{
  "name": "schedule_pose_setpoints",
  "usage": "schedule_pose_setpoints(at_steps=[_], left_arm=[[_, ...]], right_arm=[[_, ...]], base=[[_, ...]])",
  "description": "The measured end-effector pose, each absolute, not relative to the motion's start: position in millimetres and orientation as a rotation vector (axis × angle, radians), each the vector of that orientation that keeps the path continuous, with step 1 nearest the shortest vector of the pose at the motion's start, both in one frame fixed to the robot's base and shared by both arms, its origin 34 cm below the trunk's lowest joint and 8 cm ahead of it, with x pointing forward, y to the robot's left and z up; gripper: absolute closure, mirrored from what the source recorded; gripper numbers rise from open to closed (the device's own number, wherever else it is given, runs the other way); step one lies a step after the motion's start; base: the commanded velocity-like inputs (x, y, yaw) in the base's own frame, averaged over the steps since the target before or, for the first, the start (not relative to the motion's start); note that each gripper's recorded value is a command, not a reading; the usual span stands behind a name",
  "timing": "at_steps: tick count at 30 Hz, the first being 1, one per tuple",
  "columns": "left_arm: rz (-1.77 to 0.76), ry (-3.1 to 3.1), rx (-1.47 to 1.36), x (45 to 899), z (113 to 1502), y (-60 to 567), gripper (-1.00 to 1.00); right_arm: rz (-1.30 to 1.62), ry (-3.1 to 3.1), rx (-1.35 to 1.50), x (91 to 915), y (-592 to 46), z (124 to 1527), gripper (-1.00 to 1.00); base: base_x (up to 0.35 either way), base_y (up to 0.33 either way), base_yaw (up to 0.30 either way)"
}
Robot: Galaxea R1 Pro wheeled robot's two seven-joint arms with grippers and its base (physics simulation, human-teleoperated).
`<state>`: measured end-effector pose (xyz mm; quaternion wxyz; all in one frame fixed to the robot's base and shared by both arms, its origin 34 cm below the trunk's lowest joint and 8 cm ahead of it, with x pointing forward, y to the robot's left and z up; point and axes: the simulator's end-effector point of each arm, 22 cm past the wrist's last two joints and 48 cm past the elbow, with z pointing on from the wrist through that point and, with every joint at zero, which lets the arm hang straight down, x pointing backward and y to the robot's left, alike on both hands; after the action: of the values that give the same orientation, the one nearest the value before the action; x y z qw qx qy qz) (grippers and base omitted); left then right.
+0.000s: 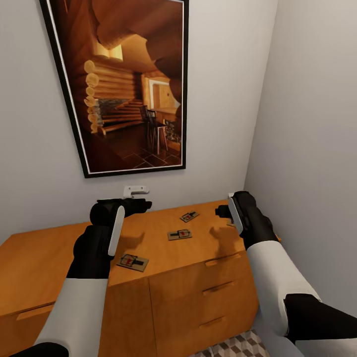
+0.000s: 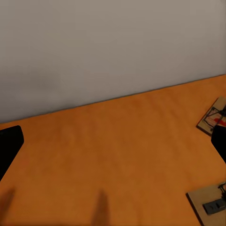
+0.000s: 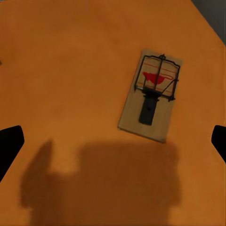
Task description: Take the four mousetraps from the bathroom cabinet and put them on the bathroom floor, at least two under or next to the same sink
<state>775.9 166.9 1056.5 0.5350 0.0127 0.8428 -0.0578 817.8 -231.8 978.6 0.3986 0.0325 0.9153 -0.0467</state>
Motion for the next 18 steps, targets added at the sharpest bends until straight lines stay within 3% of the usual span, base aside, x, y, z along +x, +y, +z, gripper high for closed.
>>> schedule_pose_setpoints(at_steps=[18], left_arm=[[-0.146, 2.013, 0.035, 776, 1054, 164, -1.00]], right_arm=[[-0.172, 2.364, 0.156, 812, -263, 959, -1.00]], base=[[0.008, 0.000, 0.000]])
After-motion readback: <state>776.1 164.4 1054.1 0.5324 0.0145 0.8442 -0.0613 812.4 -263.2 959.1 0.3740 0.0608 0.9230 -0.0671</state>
